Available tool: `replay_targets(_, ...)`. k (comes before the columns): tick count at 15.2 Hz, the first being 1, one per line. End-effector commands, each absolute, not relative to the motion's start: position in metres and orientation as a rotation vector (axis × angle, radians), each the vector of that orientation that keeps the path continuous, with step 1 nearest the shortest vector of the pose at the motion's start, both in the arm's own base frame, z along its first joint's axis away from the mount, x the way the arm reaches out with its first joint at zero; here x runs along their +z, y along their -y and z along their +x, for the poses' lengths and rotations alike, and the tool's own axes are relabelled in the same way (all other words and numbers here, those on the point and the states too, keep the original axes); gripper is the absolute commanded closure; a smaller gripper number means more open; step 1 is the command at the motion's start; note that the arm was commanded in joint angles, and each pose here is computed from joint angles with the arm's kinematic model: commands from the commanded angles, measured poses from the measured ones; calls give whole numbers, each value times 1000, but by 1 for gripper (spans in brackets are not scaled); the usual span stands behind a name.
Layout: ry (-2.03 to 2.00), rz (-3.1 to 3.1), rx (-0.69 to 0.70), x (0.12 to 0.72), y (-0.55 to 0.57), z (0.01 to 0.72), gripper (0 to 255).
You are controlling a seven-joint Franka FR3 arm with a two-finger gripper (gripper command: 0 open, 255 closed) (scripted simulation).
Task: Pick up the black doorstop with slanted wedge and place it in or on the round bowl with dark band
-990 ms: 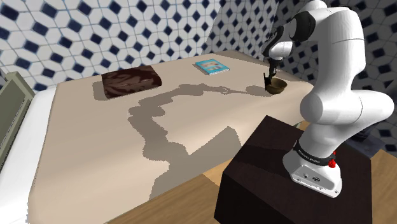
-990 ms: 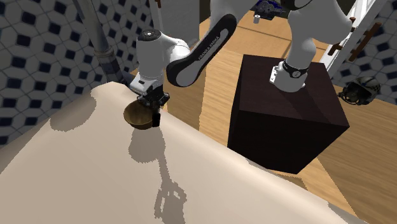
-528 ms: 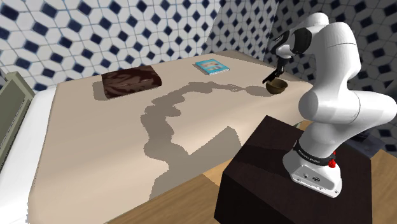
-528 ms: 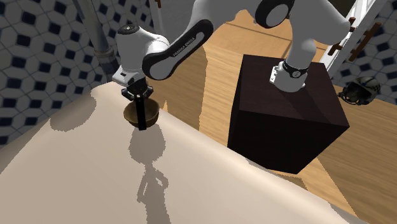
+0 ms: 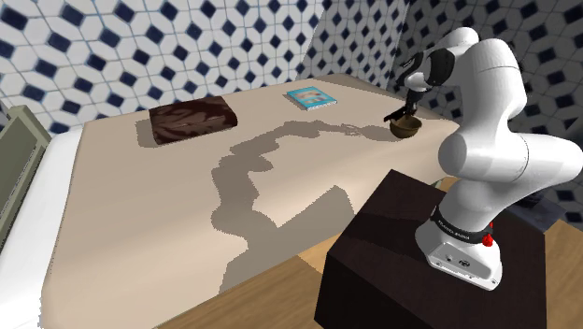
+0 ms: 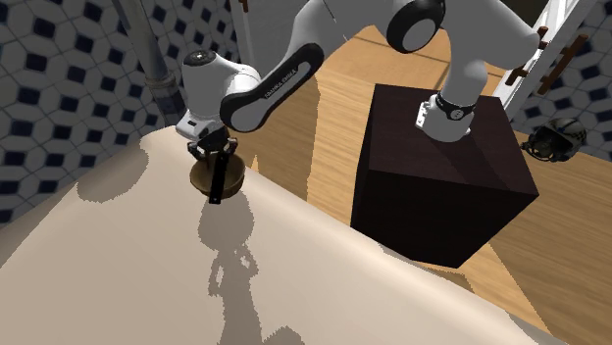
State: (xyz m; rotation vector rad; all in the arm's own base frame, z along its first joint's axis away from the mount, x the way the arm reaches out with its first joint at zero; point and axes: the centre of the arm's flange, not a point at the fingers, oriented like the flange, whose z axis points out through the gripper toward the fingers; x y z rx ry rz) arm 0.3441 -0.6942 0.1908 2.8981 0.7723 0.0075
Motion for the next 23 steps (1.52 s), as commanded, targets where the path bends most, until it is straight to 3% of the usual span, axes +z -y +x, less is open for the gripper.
replay_targets(1, -743, 2902, 244, 198, 695, 328, 0)
replay_targets(4, -638, 2821, 904, 205, 696, 279, 0)
replay_targets(19, -638, 2821, 904, 172, 696, 302, 0)
replay_targets(20, -638, 2821, 904, 172, 696, 302, 255)
replay_targets(23, -638, 2821, 904, 172, 696, 302, 255)
